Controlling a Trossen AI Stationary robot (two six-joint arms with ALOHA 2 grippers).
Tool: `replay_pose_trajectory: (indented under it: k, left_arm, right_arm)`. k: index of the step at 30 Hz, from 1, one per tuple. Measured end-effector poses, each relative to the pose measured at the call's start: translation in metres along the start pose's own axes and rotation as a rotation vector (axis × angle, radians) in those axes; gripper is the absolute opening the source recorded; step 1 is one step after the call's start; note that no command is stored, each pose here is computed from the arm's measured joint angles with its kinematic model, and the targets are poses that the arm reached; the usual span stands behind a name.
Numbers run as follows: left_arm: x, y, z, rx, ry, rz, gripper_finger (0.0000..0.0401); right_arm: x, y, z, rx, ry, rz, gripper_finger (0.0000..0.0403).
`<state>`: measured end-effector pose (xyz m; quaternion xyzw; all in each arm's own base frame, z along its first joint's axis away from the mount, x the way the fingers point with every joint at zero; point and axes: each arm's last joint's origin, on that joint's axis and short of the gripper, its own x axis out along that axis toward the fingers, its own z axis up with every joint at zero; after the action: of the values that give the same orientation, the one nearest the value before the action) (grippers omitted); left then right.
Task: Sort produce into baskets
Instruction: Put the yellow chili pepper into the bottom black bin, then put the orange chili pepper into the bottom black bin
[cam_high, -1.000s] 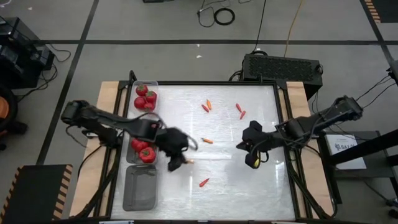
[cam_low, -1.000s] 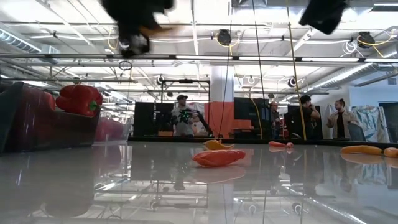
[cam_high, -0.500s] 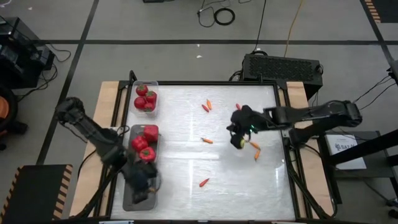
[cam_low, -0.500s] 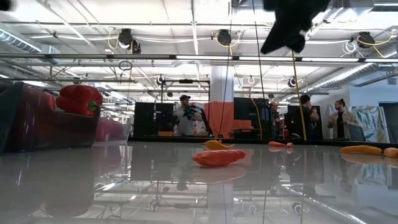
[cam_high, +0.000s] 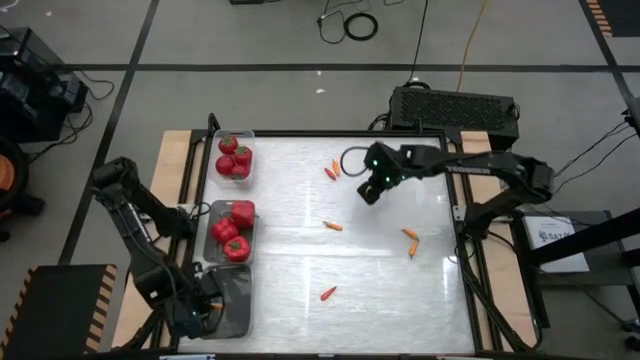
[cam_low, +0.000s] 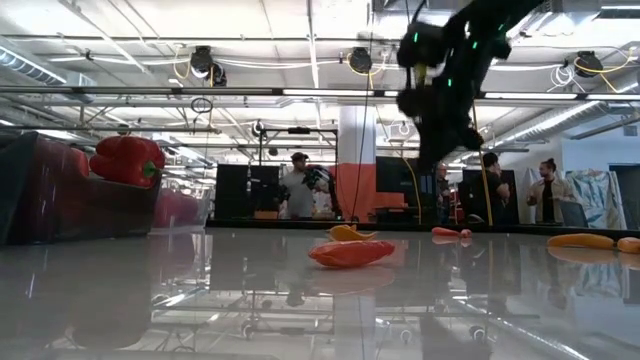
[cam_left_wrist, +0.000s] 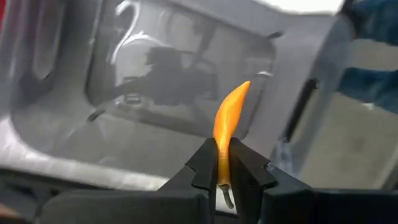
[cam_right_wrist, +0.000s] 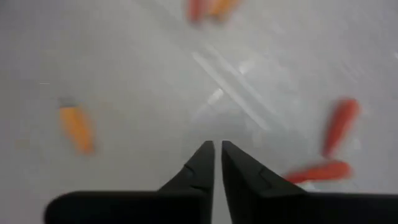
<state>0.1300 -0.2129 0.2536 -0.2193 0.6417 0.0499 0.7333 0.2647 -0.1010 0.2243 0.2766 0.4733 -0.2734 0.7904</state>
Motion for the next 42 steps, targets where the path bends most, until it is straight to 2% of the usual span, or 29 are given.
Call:
replay_pose_trajectory:
  k: [5, 9, 13, 16, 21, 27, 33, 42]
  left_arm:
    - [0.009, 0.005, -0.003, -0.069, 0.010, 0.069, 0.0036]
    - [0.026, 0.006, -0.005, -0.109, 0.037, 0.060, 0.0036]
    - [0.039, 0.011, -0.007, -0.134, 0.060, 0.110, 0.0036]
    - [0.044, 0.012, -0.006, -0.177, 0.074, 0.126, 0.0036]
    - [0.044, 0.012, -0.006, -0.183, 0.076, 0.123, 0.0045]
    - [0.044, 0.012, -0.006, -0.183, 0.078, 0.122, 0.0116]
    - [0.043, 0.013, -0.002, -0.199, 0.078, 0.126, 0.0181]
    - [0.017, 0.017, 0.020, -0.196, -0.037, -0.033, 0.0198]
  right_arm:
    - [0.018, -0.032, 0.013, 0.018, 0.035, -0.074, 0.0089]
    - [0.028, -0.052, 0.018, 0.010, 0.060, -0.117, 0.0146]
    - [0.042, -0.068, 0.020, 0.009, 0.110, -0.147, 0.0194]
    - [0.054, -0.076, 0.020, 0.015, 0.148, -0.163, 0.0221]
    - [0.070, -0.082, 0.021, 0.022, 0.167, -0.172, 0.0247]
    - [0.082, -0.084, 0.019, 0.023, 0.187, -0.198, 0.0248]
    - [0.084, -0.084, 0.020, 0.040, 0.183, -0.196, 0.0225]
    - [0.084, -0.084, 0.020, 0.062, 0.179, -0.197, 0.0145]
